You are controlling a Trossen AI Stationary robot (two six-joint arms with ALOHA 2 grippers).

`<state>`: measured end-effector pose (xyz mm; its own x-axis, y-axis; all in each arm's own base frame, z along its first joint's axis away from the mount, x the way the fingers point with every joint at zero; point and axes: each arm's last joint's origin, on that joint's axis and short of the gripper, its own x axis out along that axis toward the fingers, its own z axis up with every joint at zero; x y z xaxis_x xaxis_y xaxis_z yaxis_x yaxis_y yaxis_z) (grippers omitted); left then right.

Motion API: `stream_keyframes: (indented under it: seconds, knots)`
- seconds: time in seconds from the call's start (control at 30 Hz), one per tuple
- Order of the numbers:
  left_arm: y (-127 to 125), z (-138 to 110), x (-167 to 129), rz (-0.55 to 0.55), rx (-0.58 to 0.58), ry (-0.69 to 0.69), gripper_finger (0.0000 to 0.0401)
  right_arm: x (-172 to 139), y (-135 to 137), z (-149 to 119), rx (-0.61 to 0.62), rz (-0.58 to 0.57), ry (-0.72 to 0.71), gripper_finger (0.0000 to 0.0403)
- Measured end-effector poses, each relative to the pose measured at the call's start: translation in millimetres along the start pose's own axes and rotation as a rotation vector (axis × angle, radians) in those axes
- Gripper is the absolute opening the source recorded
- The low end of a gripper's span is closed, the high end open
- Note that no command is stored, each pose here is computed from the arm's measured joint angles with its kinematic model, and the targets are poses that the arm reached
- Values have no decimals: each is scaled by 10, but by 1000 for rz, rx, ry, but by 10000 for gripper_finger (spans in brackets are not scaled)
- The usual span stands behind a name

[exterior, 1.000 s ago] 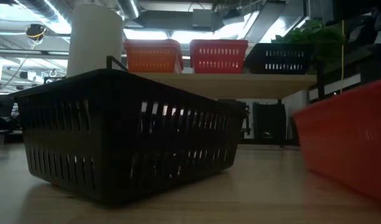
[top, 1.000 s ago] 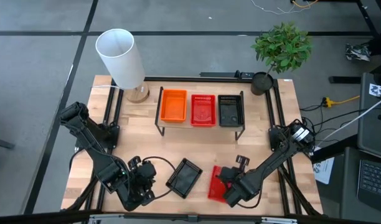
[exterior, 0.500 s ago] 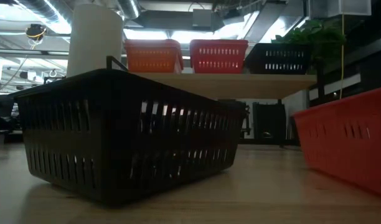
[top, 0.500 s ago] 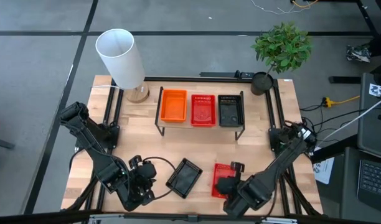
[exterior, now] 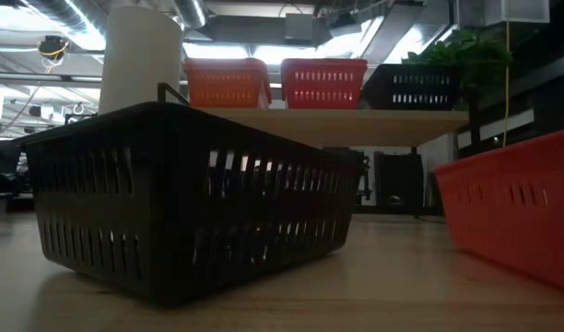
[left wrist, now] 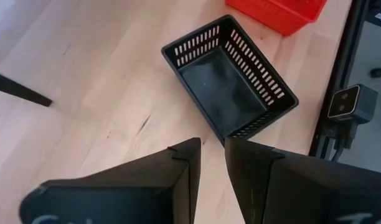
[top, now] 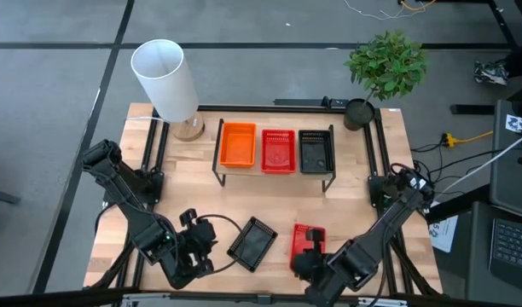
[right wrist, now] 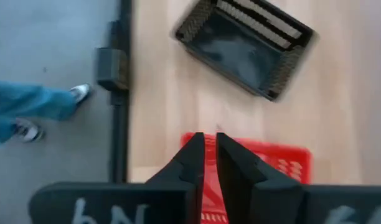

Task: Stack baskets on shelf by color
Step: Stack the red bin on top of the other red bins on the shelf

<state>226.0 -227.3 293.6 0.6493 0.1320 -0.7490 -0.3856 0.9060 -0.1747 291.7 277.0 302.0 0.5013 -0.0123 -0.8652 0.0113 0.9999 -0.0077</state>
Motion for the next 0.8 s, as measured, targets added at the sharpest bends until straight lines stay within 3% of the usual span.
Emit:
stream_keyframes:
  seconds: [0.07,0.37,0.57,0.8]
  knots:
    - [0,0,0,0,0,0,66,4,10,25,-60,26,-10,44]
    - [0,0,0,0,0,0,66,6,40,69,-37,48,-58,45]
    - [0,0,0,0,-1,0,66,16,24,80,62,67,-35,50]
    - [5,9,7,3,-5,-1,66,29,22,81,69,111,7,122]
